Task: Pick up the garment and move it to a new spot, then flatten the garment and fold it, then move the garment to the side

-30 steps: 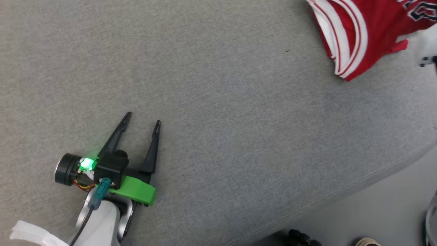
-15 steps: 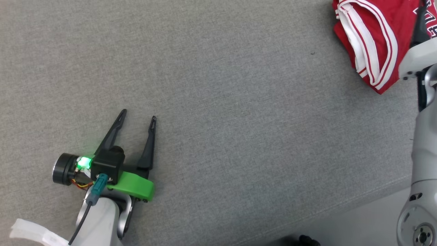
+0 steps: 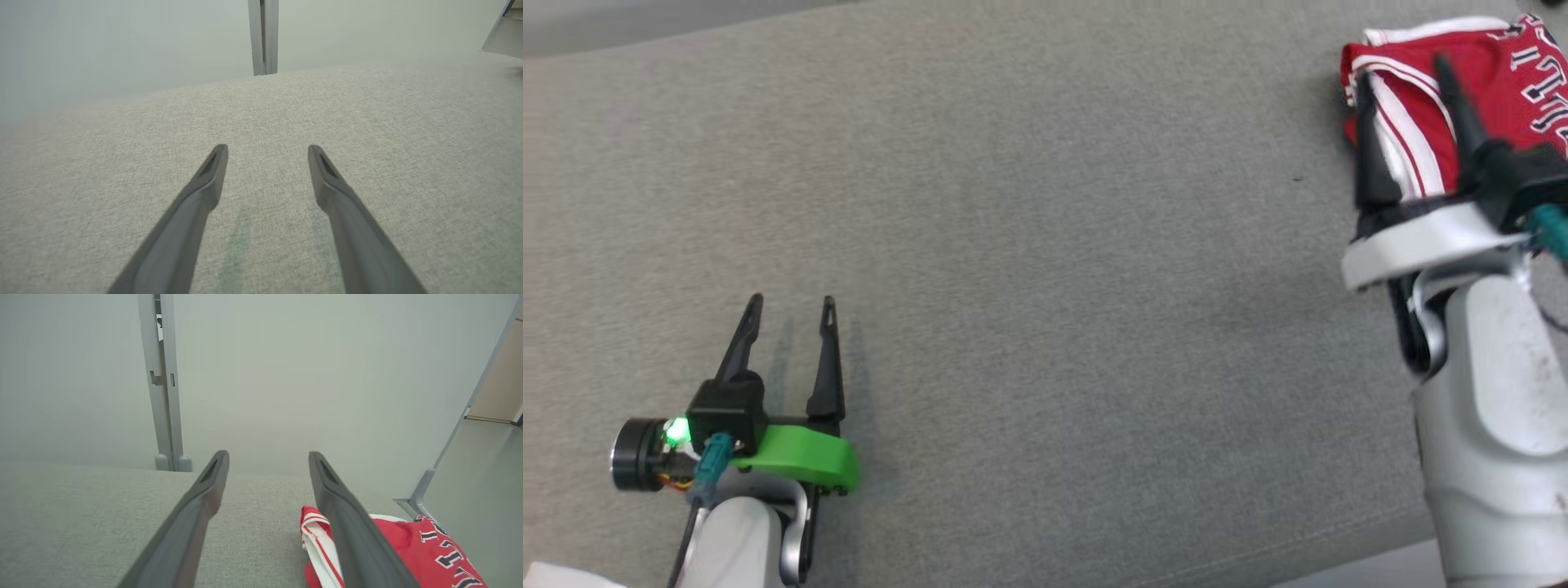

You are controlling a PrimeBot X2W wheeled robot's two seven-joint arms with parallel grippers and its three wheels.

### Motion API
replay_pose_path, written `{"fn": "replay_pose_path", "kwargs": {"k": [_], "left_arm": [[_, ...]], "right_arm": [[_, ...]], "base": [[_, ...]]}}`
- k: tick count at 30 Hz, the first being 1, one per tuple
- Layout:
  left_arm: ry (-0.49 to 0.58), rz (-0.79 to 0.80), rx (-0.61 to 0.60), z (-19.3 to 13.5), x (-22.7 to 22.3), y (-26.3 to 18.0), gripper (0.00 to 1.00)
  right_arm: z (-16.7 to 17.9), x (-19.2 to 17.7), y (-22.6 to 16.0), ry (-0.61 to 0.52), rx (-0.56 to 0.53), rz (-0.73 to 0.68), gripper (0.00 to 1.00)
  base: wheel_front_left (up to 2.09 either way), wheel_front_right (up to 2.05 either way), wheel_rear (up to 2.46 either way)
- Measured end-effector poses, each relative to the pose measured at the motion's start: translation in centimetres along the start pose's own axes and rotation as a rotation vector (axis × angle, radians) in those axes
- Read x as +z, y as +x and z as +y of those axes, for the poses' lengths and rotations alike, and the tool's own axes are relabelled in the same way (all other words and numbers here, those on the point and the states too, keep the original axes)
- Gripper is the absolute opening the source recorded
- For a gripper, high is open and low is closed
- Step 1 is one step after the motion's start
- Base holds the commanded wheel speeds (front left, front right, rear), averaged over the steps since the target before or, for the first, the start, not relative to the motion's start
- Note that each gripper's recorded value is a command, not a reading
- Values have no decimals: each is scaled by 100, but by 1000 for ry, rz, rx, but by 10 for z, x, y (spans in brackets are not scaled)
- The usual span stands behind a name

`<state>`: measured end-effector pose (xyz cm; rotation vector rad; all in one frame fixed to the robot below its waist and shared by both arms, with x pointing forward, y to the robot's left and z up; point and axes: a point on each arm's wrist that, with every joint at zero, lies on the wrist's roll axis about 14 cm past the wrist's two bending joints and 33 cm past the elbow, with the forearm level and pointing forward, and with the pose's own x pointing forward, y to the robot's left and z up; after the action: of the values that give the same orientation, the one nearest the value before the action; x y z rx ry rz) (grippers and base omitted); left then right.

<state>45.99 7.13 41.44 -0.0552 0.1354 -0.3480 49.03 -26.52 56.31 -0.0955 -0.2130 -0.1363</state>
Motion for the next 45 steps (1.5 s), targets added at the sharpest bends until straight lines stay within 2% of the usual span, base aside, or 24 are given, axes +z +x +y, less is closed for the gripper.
{"fn": "replay_pose_path", "kwargs": {"k": [8, 12, 23, 28, 29, 35, 45], "left_arm": [[-14, -16, 137, 35, 13, -39, 100], [-40, -4, 157, 37, 10, -63, 100], [-56, -28, 210, 41, 17, -113, 100], [-69, -56, 221, 40, 23, -128, 100], [-72, -51, 219, 38, 22, -131, 0], [-101, 13, 223, 34, 1, -136, 0], [-310, 2, 294, 48, 1, -139, 0]], "right_arm": [[50, -26, -42, 128, 116, 92, 100], [66, -32, -64, 156, 156, 126, 100], [74, -45, -121, 212, 172, 203, 100], [70, -42, -134, 235, 161, 203, 100], [70, -42, -136, 250, 156, 205, 0], [72, -64, -152, 267, 146, 287, 0], [64, -66, -150, 459, 67, 319, 0]], "base": [[0, 0, 0], [0, 0, 0], [0, 0, 0], [0, 0, 0], [0, 0, 0], [0, 0, 0], [0, 0, 0]]}}
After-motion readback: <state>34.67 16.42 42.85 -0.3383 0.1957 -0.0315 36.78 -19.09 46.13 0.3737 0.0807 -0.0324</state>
